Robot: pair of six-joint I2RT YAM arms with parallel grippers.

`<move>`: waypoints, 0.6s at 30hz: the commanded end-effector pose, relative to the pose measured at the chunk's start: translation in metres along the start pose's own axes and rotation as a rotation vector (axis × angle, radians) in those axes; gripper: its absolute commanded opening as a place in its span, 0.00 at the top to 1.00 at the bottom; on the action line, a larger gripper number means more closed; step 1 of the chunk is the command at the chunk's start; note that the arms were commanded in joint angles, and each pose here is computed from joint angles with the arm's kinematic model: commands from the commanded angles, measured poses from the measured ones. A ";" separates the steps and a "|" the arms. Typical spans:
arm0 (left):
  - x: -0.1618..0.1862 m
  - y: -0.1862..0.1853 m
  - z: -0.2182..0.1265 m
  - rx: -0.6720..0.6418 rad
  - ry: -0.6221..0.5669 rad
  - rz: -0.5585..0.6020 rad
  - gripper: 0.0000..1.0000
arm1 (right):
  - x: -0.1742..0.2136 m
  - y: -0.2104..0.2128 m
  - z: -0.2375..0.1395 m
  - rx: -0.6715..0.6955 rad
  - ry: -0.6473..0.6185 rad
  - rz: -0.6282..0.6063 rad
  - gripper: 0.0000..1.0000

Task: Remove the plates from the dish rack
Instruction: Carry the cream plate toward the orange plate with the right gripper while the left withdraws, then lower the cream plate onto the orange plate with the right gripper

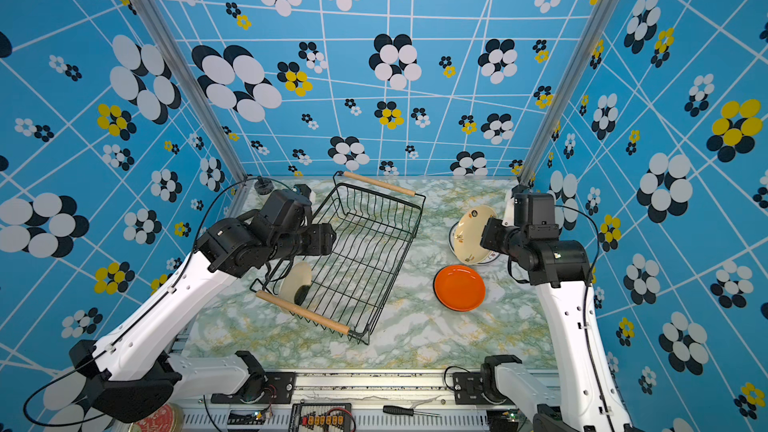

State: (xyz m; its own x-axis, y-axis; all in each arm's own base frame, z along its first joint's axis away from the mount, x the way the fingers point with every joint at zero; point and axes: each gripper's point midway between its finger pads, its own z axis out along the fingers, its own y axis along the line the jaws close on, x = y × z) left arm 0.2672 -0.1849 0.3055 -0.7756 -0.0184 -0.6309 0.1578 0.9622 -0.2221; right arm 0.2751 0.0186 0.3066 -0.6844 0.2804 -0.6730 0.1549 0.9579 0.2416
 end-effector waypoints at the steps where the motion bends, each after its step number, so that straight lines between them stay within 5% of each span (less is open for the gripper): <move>1: 0.015 0.026 0.002 -0.114 0.046 0.063 0.23 | 0.019 -0.031 -0.003 0.142 0.025 -0.019 1.00; 18: 0.038 0.046 0.002 -0.162 0.082 0.063 0.24 | 0.102 -0.042 0.042 0.087 0.224 0.123 1.00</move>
State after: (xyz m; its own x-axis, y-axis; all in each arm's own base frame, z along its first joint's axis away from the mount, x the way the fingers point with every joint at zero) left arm 0.2501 -0.1521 0.2741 -0.8132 0.0494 -0.5799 0.1210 0.9890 -0.0854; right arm 0.2261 0.0036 0.2020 -0.8072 0.3460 -0.4782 0.2922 0.9382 0.1855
